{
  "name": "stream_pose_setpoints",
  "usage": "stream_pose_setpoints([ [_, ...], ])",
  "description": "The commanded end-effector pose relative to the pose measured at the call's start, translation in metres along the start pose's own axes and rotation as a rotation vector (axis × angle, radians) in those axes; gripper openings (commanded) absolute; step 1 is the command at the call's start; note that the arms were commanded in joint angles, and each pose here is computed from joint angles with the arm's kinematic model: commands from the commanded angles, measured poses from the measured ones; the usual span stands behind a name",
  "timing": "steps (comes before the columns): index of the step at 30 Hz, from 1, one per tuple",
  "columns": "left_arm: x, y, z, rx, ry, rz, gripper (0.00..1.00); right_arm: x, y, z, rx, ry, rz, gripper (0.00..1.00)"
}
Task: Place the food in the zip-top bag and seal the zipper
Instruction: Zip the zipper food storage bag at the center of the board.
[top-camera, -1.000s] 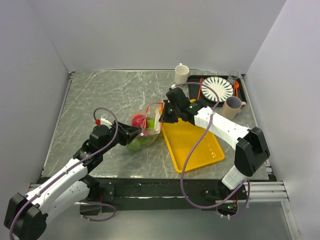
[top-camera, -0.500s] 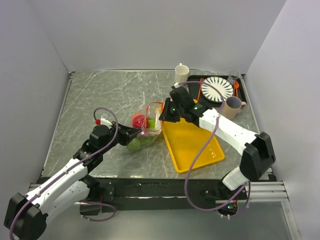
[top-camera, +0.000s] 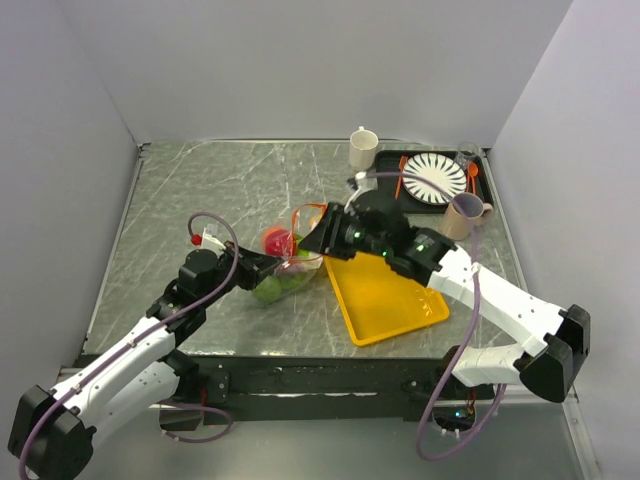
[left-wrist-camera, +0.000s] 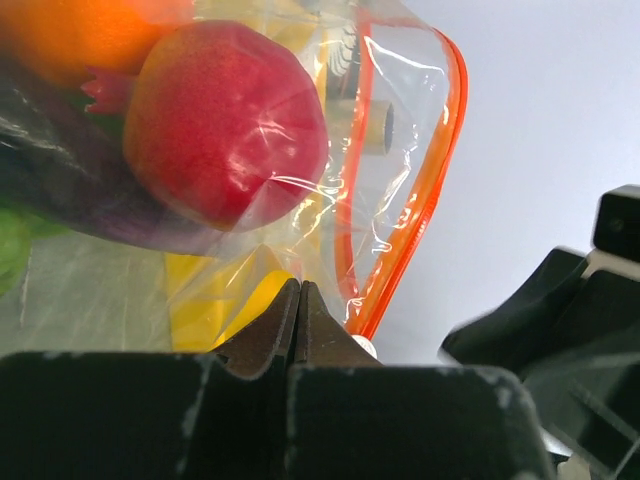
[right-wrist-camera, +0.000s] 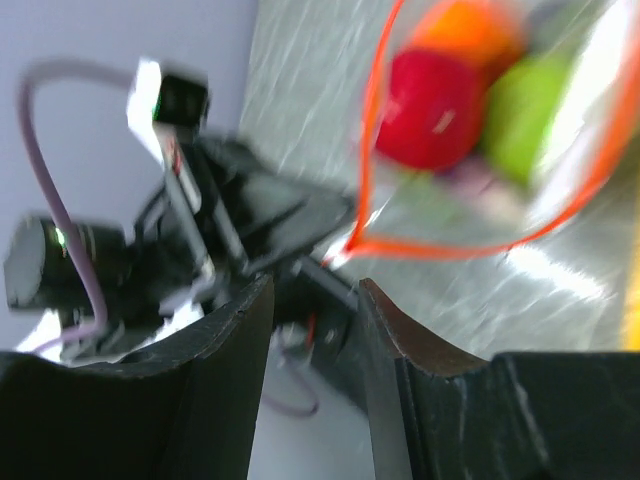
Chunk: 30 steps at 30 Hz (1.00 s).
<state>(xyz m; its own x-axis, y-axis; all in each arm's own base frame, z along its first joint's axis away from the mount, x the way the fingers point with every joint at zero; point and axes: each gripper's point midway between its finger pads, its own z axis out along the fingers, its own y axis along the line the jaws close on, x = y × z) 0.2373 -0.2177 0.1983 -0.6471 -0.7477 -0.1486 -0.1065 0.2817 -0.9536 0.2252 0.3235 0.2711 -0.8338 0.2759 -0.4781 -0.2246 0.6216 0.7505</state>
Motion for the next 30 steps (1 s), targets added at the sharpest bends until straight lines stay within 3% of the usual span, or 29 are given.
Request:
stream_pose_setpoints([
  [1, -0.005, -0.014, 0.001, 0.039, -0.015, 0.078, 0.01, 0.018, 0.021, 0.009, -0.060, 0.035, 0.070, 0.47],
  [12, -0.006, -0.006, 0.001, 0.008, -0.024, 0.121, 0.01, 0.044, 0.019, 0.037, -0.012, 0.111, 0.093, 0.48],
  [22, -0.001, -0.007, 0.004, 0.019, 0.008, 0.146, 0.01, 0.043, 0.012, 0.049, 0.033, 0.096, 0.098, 0.48],
  [30, -0.002, -0.013, 0.001, 0.046, 0.001, 0.150, 0.01, 0.047, 0.002, 0.059, 0.064, 0.107, 0.104, 0.42],
])
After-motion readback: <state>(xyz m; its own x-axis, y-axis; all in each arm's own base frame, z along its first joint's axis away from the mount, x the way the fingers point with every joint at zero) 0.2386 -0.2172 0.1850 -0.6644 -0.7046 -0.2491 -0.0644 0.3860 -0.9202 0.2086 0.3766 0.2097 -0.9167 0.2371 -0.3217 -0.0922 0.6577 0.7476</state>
